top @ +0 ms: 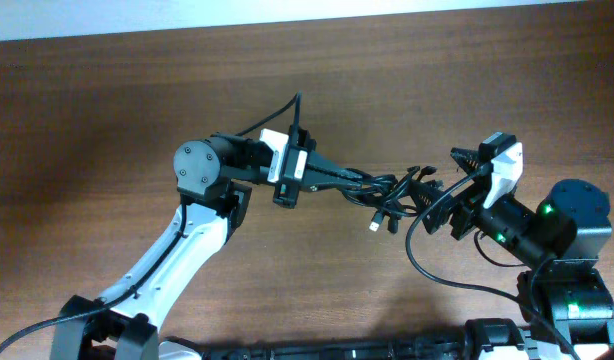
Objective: Untangle cables
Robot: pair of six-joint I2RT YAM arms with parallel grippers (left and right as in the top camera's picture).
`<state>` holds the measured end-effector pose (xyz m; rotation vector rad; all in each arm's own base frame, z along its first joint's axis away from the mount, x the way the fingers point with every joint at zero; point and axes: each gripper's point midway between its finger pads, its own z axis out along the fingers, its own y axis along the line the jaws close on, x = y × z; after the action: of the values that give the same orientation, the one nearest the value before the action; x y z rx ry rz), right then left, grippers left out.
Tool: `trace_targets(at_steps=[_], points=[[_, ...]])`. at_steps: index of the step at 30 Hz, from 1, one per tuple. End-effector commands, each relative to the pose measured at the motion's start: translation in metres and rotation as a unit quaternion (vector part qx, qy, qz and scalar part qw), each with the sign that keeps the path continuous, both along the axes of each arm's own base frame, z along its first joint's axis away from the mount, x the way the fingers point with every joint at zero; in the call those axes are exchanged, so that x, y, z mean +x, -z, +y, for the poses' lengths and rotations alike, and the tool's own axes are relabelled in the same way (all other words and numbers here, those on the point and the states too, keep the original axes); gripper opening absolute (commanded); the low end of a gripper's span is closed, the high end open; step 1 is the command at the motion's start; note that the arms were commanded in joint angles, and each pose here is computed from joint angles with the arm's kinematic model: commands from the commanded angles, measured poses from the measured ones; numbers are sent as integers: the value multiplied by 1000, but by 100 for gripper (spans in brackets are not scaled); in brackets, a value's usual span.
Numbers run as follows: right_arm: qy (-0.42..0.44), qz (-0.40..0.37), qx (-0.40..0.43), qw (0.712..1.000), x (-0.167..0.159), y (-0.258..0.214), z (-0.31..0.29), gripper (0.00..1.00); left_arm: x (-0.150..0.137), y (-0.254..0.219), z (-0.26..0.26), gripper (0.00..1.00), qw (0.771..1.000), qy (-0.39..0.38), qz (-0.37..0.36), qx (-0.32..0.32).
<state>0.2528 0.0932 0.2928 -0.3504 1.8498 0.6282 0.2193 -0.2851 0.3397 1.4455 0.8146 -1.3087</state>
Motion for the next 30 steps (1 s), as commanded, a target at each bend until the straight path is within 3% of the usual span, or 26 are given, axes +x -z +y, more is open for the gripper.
trace_targets(at_steps=[1,9,21,30], points=[[13,-4,24,1000,3,-14,-2,99,-27,3,4,0,997,62,-25,25],[31,6,90,995,7,-29,-3,99,-27,4,4,0,997,63,-24,26],[22,4,94,995,6,-32,0,99,-20,-1,1,0,999,40,-20,12],[0,0,17,1000,-1,-9,1,99,5,-16,-7,0,999,-33,14,-26]])
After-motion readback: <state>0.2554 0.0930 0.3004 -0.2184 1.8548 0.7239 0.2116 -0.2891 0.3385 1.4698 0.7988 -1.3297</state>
